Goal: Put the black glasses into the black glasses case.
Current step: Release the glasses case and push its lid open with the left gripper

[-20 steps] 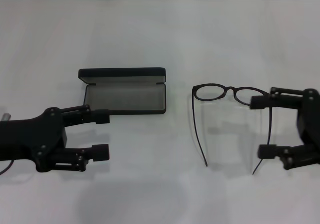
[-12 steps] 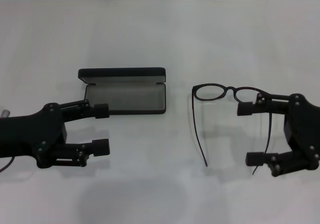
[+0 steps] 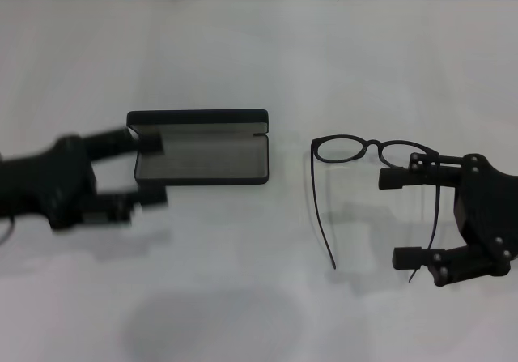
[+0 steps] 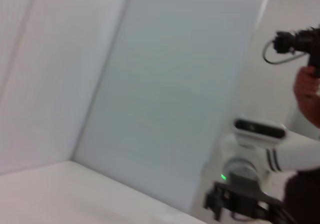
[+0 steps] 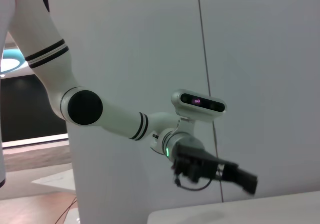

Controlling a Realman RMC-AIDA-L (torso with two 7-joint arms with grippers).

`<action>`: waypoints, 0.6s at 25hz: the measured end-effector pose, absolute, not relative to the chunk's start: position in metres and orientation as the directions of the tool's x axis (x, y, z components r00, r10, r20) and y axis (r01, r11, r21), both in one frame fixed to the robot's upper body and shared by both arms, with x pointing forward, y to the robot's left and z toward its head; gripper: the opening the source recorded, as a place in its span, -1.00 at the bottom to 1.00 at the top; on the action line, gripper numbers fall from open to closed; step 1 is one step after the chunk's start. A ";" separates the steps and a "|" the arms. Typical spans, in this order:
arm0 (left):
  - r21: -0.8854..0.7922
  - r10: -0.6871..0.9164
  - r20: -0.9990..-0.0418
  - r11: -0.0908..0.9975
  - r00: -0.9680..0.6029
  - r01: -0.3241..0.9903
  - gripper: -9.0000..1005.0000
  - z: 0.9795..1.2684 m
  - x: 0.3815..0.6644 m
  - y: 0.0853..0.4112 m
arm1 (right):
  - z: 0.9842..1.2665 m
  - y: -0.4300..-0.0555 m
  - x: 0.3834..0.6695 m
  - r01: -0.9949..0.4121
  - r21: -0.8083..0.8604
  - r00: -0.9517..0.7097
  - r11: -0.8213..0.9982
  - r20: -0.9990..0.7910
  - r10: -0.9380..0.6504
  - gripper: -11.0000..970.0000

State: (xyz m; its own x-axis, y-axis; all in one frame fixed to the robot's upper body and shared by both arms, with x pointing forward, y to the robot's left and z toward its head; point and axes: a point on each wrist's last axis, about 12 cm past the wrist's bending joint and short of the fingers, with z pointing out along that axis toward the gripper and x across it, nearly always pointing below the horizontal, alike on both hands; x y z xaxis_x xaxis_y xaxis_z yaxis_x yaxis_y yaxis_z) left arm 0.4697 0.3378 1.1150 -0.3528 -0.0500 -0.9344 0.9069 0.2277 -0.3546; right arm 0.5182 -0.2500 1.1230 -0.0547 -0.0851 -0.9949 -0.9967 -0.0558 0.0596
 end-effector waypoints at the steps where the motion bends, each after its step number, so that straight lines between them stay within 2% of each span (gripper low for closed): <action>1: -0.354 -0.055 -0.934 0.251 -0.352 0.901 0.74 1.119 0.474 0.342 | 1.123 -0.251 0.518 -0.997 0.060 -0.056 -0.050 -0.995 -0.083 0.79; 5: -0.319 -0.010 -0.941 0.364 -0.339 0.875 0.74 1.141 0.500 0.356 | 1.120 -0.256 0.516 -0.998 0.067 -0.065 -0.020 -0.994 -0.085 0.79; 8: -0.229 0.125 -0.941 0.452 -0.315 0.862 0.74 1.159 0.526 0.359 | 1.117 -0.259 0.514 -0.997 0.075 -0.075 0.001 -0.993 -0.089 0.79; 12: -0.110 0.297 -0.918 0.447 -0.264 0.888 0.72 1.178 0.554 0.346 | 1.113 -0.262 0.513 -0.996 0.086 -0.088 0.028 -0.992 -0.091 0.79; 15: -0.068 0.400 -0.877 0.446 -0.267 0.892 0.70 1.177 0.567 0.333 | 1.110 -0.266 0.511 -0.994 0.094 -0.100 0.062 -0.991 -0.086 0.79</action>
State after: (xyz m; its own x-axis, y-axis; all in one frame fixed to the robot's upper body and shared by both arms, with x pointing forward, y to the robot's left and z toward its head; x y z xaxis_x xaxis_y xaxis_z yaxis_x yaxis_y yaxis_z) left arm 0.5666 0.3334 1.1774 -0.2671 0.4000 -0.8768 0.8923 0.4463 -0.0682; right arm 0.5108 -0.2659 1.1095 -0.0995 -0.0857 -0.9913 -0.9936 0.0618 0.0944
